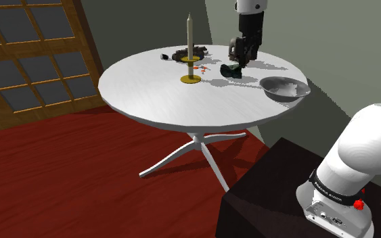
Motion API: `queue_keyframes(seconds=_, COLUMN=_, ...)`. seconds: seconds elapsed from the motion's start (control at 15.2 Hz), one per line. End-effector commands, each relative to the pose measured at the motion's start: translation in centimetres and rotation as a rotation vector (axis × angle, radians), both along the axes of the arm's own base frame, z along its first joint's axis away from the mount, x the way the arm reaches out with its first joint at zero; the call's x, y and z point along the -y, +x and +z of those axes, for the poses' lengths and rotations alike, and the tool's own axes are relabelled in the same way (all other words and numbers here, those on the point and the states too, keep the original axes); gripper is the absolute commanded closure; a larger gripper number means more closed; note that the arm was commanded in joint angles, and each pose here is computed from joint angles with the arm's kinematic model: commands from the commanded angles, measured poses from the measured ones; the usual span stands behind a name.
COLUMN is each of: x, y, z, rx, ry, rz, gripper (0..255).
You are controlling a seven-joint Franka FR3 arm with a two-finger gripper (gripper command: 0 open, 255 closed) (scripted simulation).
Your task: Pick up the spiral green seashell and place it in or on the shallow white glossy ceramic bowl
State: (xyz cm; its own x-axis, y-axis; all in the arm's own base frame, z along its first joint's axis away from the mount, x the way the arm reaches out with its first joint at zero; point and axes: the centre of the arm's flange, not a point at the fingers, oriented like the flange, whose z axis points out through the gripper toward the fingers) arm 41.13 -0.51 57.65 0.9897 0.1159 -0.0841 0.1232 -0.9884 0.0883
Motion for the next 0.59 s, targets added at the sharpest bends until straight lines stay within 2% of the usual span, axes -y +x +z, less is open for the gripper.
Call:
queue_keyframes(seconds=0.0, x=0.9, y=2.5, z=-0.5, rx=-0.002, ry=-0.013, rz=0.005, gripper=0)
queue_keyframes(seconds=0.33, x=2.9, y=7.9, z=-1.9, rx=-0.009, ry=-0.041, rz=0.016, gripper=0)
queue_keyframes(seconds=0.53, x=3.1, y=7.8, z=-3.4, rx=-0.009, ry=-0.041, rz=0.016, gripper=0)
